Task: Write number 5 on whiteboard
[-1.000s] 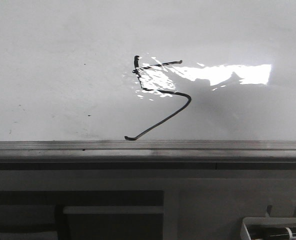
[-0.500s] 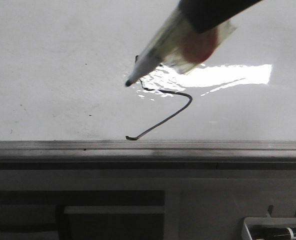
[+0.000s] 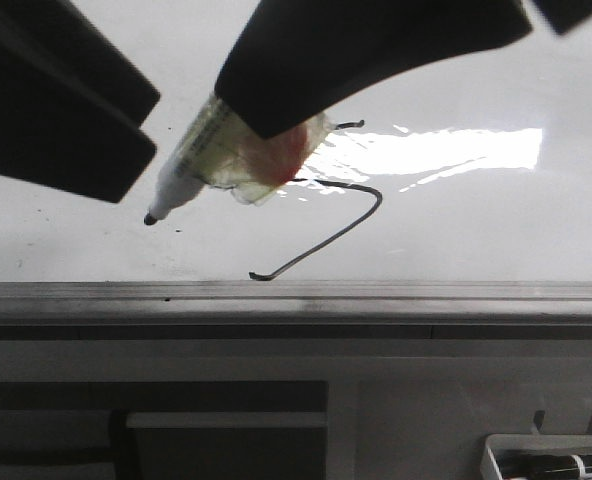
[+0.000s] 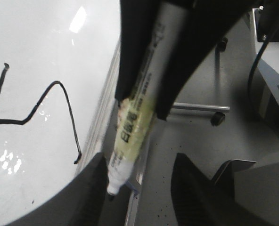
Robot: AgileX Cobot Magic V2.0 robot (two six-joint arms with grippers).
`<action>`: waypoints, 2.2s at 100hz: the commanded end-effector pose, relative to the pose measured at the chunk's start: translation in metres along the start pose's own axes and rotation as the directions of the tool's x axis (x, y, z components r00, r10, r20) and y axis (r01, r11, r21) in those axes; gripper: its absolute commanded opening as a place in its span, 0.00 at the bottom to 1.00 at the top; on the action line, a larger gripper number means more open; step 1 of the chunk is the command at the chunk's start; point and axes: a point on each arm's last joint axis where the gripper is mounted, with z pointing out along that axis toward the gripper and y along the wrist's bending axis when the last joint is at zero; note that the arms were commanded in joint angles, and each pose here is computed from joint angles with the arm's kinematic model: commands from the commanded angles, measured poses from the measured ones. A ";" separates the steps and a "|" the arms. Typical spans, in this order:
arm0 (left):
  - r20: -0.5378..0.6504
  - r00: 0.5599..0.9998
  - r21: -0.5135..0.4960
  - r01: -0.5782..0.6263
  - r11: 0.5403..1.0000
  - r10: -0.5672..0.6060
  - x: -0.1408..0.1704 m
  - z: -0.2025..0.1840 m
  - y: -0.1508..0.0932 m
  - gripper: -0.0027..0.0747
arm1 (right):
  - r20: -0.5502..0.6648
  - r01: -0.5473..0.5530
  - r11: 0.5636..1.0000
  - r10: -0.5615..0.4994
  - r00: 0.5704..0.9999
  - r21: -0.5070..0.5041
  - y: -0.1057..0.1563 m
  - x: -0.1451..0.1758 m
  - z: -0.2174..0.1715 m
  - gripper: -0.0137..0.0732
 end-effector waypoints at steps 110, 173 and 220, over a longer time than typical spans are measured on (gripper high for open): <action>0.085 0.995 -0.053 0.048 0.997 -0.044 -0.016 0.003 0.008 0.01 | 0.194 0.049 0.998 -0.056 0.979 0.043 0.004 -0.027 -0.012 0.25; 0.398 0.737 -0.282 0.664 0.692 -0.546 0.009 0.006 0.037 0.01 | 0.263 -0.143 0.951 0.069 0.962 0.274 -0.040 -0.011 -0.081 0.18; 0.425 0.602 -0.405 0.794 0.453 -0.675 0.046 0.044 0.057 0.01 | 0.233 -0.191 0.923 0.115 0.966 0.334 -0.050 0.004 -0.083 0.11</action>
